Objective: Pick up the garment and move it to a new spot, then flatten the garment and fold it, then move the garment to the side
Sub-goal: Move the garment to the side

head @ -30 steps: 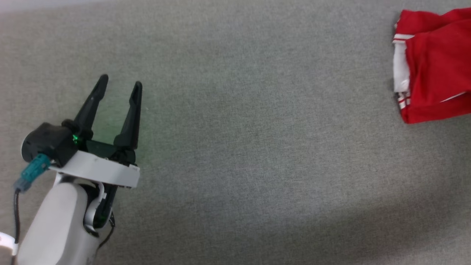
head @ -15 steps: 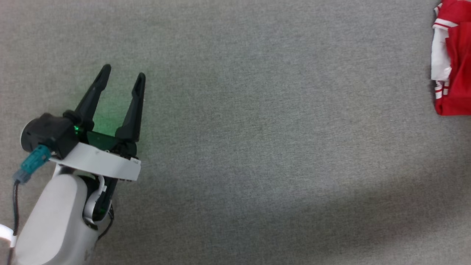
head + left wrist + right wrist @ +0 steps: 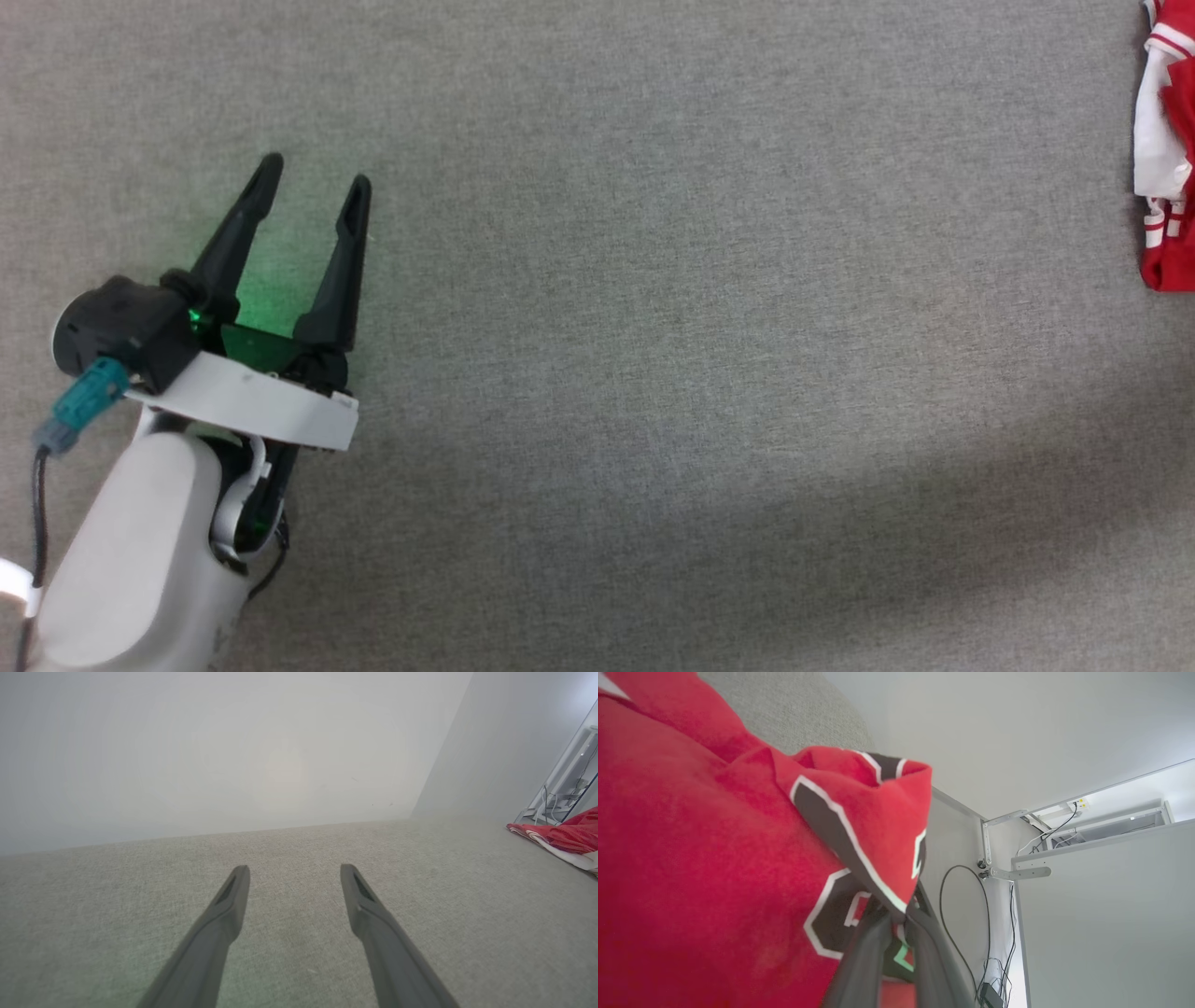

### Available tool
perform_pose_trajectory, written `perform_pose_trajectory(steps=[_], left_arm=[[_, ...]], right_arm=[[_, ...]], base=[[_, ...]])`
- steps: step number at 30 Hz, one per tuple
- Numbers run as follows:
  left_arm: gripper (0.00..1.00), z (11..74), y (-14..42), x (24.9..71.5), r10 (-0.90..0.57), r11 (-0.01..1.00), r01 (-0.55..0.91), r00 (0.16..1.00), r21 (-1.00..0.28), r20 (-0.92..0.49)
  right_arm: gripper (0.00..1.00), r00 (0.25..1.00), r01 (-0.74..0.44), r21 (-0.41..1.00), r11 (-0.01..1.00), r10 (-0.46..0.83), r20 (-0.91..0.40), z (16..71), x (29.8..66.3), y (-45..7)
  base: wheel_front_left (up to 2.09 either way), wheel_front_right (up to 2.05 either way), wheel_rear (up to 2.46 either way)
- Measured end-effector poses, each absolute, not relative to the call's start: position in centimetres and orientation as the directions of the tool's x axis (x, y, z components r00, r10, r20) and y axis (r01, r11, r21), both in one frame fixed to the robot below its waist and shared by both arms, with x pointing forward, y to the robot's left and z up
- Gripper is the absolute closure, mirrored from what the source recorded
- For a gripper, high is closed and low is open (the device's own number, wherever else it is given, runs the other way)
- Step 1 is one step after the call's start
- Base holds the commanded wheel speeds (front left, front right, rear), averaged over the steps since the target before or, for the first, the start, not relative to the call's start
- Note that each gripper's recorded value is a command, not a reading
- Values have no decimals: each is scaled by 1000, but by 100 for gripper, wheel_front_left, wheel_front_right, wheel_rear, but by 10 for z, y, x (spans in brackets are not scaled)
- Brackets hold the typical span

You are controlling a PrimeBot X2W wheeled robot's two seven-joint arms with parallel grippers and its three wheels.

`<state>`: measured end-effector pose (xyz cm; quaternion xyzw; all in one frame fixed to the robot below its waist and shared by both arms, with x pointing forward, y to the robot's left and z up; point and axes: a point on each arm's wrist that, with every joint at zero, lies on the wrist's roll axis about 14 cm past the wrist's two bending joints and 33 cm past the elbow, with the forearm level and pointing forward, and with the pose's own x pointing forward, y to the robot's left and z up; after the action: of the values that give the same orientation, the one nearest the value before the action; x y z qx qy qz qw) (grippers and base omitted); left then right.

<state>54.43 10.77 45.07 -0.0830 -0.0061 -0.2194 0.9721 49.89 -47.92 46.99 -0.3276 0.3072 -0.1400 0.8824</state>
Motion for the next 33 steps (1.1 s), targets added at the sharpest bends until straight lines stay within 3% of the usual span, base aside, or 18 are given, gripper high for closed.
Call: perform_pose_trajectory(steps=[2,8,11,15,19,22,33], left_arm=[[0,450,107,544,-427,889,429,903,-159,47],[0,454,107,544,-428,889,430,902,-155,52],[0,458,106,543,-428,889,432,902,-153,58],[0,464,105,542,-430,888,435,900,-150,69],[0,470,103,540,-431,887,438,899,-149,78],[0,475,102,538,-430,886,439,898,-148,88],[0,498,120,519,-383,908,395,917,-137,110]], right_arm=[[90,774,48,-664,746,-448,-448,469,499,-478],[58,785,57,-665,744,-445,-431,471,499,-475],[50,790,65,-668,742,-447,-420,475,499,-474],[23,801,80,-675,733,-451,-394,486,497,-476],[5,807,95,-678,729,-455,-376,495,494,-477],[0,816,111,-676,728,-455,-357,502,492,-477],[0,878,169,-613,772,-400,-262,525,488,-459]], base=[[0,0,0],[0,0,0],[0,0,0],[0,0,0],[0,0,0],[0,0,0],[0,0,0]])
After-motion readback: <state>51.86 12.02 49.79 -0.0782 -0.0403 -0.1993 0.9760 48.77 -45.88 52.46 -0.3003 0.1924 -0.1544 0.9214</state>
